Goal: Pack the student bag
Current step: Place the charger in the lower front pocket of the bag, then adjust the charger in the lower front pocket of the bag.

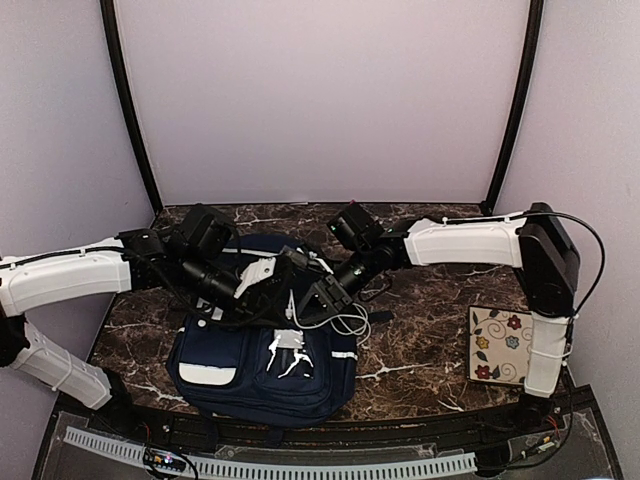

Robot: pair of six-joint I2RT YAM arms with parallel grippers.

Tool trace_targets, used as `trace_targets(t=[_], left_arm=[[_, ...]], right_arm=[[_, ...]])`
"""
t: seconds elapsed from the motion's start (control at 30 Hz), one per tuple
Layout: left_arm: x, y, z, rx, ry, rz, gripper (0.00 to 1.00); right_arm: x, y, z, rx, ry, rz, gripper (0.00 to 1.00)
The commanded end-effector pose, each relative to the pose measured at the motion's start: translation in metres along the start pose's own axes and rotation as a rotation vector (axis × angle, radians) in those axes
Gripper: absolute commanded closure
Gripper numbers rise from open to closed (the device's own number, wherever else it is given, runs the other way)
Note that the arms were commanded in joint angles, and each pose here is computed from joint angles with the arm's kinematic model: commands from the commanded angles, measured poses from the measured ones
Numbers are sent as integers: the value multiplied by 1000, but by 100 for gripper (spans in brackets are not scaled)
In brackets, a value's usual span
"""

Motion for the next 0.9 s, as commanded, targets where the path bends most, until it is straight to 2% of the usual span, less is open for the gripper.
trace_targets(t=[0.0,0.03,0.1,0.3,0.4,0.43,0.47,0.53,0.63,0.77,0.87], left_arm=[[13,30,49,-186,-133,116,100],[13,27,45,-170,-126,108,100],[10,21,35,-143,-107,69,100],[-2,15,4,-94,-73,47,100],[-4,15,2,-102,-77,48,100],[-4,15,3,-106,-80,49,100],[-3,15,3,-109,-81,50,100],[-2,14,4,-113,-83,48,100],[1,12,5,-107,-82,51,100],[5,15,7,-101,-97,87,100],[10,17,9,-100,-125,126,100]], right_arm=[[-5,-20,-56,160,-151,22,83],[-15,-16,-55,147,-170,-35,73],[-25,-2,-39,70,-193,-111,60],[-7,54,17,-157,-78,-281,44],[-3,61,22,-160,-59,-306,33],[-6,62,23,-155,-62,-323,32],[-9,63,26,-161,-61,-342,34],[-10,62,37,-197,-61,-330,46],[-8,43,52,-234,-71,-221,54],[-4,13,43,-154,-43,-158,72],[4,0,25,-103,-59,-65,77]])
Point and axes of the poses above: each gripper's point midway between its finger pads, its own y axis back along the fingers, its own x axis along the line the jaws close on, z = x × y, the point moved 3 cm from there along y, back along the fingers, and after that the axes turned 2 degrees about -y, right-handed, at the moved point
